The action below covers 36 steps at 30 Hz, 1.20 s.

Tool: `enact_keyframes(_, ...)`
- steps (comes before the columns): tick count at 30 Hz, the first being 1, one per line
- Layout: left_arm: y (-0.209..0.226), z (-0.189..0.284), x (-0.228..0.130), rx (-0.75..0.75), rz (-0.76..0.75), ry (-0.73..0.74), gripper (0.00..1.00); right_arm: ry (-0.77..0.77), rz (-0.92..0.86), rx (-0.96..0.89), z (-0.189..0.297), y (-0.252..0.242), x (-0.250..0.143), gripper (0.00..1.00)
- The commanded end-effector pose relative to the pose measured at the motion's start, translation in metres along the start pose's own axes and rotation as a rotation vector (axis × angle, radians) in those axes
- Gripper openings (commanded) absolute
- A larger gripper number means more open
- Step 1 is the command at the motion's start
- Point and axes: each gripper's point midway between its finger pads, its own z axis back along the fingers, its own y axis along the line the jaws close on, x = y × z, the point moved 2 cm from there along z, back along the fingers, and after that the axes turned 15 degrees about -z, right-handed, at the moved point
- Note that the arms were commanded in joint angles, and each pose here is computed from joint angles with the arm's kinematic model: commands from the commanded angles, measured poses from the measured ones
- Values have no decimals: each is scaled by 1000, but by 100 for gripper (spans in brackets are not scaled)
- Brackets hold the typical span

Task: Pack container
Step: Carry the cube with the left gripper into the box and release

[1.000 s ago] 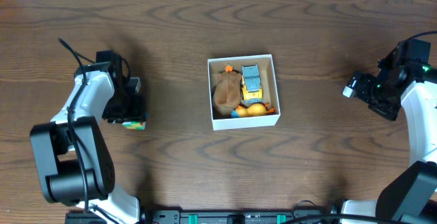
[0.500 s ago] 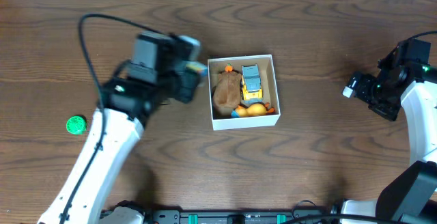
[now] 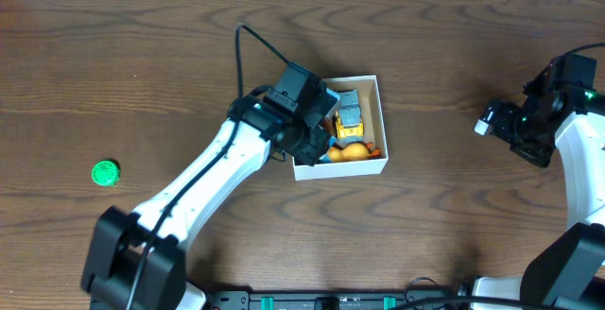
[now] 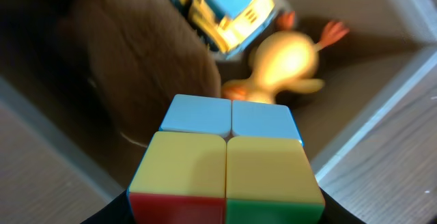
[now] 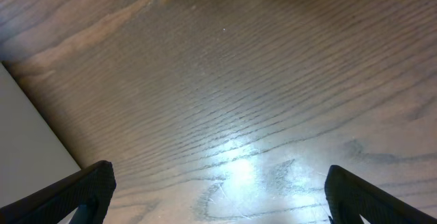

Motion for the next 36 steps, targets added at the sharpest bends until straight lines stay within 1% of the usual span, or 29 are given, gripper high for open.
enact_keyframes(1, 0, -8, 0, -8, 20, 17, 30, 2, 11, -5, -1, -1, 0, 99)
enact_keyframes(2, 0, -9, -1, -9, 20, 20, 37, 2, 11, -5, -1, -1, 0, 99)
enact_keyframes(3, 0, -9, -1, -10, 21, 22, 49, 3, 11, -6, -1, -1, -1, 99)
enact_keyframes(5, 0, -9, -1, -10, 21, 22, 57, 5, 16, -7, -1, -1, -1, 99)
enact_keyframes(6, 0, -9, 0, -9, 21, 20, 65, 5, 19, -8, -1, -1, -1, 99)
enact_keyframes(7, 0, -7, 0, -8, 20, 16, 71, 5, 19, -7, -1, -1, -1, 99)
enact_keyframes(9, 0, -2, 3, -4, 16, 0, 75, 6, 19, -8, -1, -1, -1, 99)
enact_keyframes(11, -1, 7, 8, 4, 10, -27, 90, 6, 18, -13, -1, -2, -1, 99)
enact_keyframes(13, -2, 18, 14, 14, 2, -62, 94, 6, 18, -13, -1, -2, -1, 99)
enact_keyframes(18, 0, 62, 26, 62, -7, -177, 98, 4, 21, -15, -1, -2, -1, 99)
enact_keyframes(22, 16, 96, 27, 129, 97, -264, 98, 3, 21, -15, -1, -2, -1, 99)
enact_keyframes(23, 18, 100, 26, 132, 118, -273, 100, 2, 21, -14, -1, -2, -1, 99)
enact_keyframes(26, 16, 101, 21, 127, 132, -256, 84, 1, 22, -13, -1, -2, 0, 99)
enact_keyframes(27, 15, 97, 19, 121, 133, -240, 77, 1, 22, -13, -1, -2, -1, 99)
enact_keyframes(30, 14, 86, 15, 104, 138, -199, 46, 3, 21, -14, -1, -2, -1, 99)
enact_keyframes(32, 10, 74, 14, 76, 146, -166, 29, 4, 21, -15, -1, -2, -1, 99)
enact_keyframes(34, 7, 63, 13, 57, 157, -138, 24, 4, 21, -15, -1, -2, -1, 99)
enact_keyframes(36, 1, 48, 11, 25, 152, -99, 24, 4, 21, -15, -1, -2, -1, 99)
